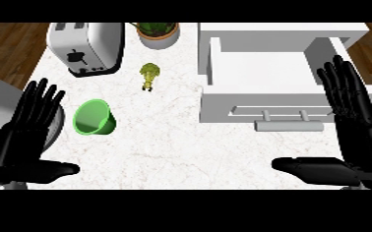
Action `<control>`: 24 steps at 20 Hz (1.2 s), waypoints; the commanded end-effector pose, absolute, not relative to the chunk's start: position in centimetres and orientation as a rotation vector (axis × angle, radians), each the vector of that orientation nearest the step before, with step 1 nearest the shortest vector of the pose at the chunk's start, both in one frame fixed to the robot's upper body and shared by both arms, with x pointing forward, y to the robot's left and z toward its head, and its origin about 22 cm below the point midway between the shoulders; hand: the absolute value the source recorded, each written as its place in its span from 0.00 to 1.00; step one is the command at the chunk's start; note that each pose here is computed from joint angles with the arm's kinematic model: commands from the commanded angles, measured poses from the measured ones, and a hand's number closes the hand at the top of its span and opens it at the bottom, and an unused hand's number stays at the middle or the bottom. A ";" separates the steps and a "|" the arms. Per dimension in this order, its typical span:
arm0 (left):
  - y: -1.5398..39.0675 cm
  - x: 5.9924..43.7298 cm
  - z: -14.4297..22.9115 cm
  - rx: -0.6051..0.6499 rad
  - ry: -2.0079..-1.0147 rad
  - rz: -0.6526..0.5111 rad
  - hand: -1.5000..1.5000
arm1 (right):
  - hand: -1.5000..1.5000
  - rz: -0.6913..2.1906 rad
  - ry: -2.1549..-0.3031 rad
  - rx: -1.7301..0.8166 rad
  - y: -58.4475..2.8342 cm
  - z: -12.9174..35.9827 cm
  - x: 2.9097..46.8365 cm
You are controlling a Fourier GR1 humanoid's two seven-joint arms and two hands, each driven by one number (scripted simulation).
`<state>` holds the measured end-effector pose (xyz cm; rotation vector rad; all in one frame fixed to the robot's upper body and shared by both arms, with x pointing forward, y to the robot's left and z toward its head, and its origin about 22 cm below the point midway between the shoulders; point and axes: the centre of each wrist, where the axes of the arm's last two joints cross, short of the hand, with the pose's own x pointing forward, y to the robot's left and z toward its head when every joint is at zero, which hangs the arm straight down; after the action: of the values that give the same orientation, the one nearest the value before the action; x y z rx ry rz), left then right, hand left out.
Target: Pick up the cup, place it into the drawer and close the drawer
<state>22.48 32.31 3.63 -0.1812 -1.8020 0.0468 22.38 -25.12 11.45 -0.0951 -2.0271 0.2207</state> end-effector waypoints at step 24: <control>39.3 23.4 -11.6 0.042 -1.690 0.110 0.00 | 0.00 0.248 -2.011 -0.069 -23.8 12.0 23.6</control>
<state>23.72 38.46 -10.70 0.0402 -1.6707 0.1007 23.53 -25.87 11.81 -0.0765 -2.0245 0.2332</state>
